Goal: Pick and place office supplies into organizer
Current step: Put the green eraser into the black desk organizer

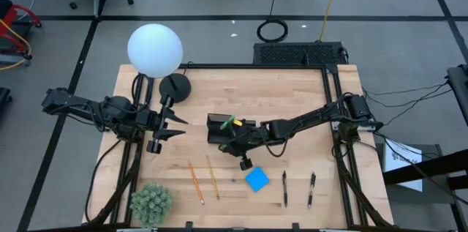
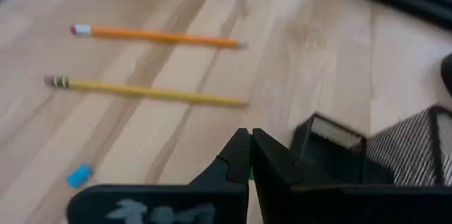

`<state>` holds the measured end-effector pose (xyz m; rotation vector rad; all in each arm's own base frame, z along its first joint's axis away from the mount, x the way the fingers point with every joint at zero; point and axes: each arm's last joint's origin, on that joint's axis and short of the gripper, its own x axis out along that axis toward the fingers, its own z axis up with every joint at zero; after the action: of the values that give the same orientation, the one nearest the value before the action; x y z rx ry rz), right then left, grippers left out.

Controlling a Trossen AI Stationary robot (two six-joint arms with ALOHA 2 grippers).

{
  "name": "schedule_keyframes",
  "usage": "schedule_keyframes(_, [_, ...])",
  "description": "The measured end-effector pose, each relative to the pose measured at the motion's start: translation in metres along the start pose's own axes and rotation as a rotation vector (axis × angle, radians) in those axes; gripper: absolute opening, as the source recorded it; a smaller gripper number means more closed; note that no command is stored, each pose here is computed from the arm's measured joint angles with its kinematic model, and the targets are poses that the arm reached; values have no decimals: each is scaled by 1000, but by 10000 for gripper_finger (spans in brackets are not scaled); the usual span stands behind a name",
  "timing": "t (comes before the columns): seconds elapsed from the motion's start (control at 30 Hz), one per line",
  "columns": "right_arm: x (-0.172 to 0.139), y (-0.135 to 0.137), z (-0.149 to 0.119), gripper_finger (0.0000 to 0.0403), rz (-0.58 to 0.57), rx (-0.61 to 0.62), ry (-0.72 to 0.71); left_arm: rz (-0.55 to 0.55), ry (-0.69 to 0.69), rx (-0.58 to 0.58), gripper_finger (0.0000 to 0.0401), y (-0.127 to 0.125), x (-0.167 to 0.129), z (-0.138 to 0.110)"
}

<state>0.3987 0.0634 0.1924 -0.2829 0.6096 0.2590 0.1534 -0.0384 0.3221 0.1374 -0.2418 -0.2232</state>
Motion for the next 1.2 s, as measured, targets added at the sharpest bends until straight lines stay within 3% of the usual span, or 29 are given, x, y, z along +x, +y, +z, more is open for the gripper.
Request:
schedule_keyframes(0.73, [-3, -42, -12, 0, -61, 57, 13, 0, 1, 1, 131, 0, 0, 0])
schedule_keyframes(1.2, [-3, -46, -17, 0, -66, 60, 44, 0, 1, 1, 131, 0, 0, 0])
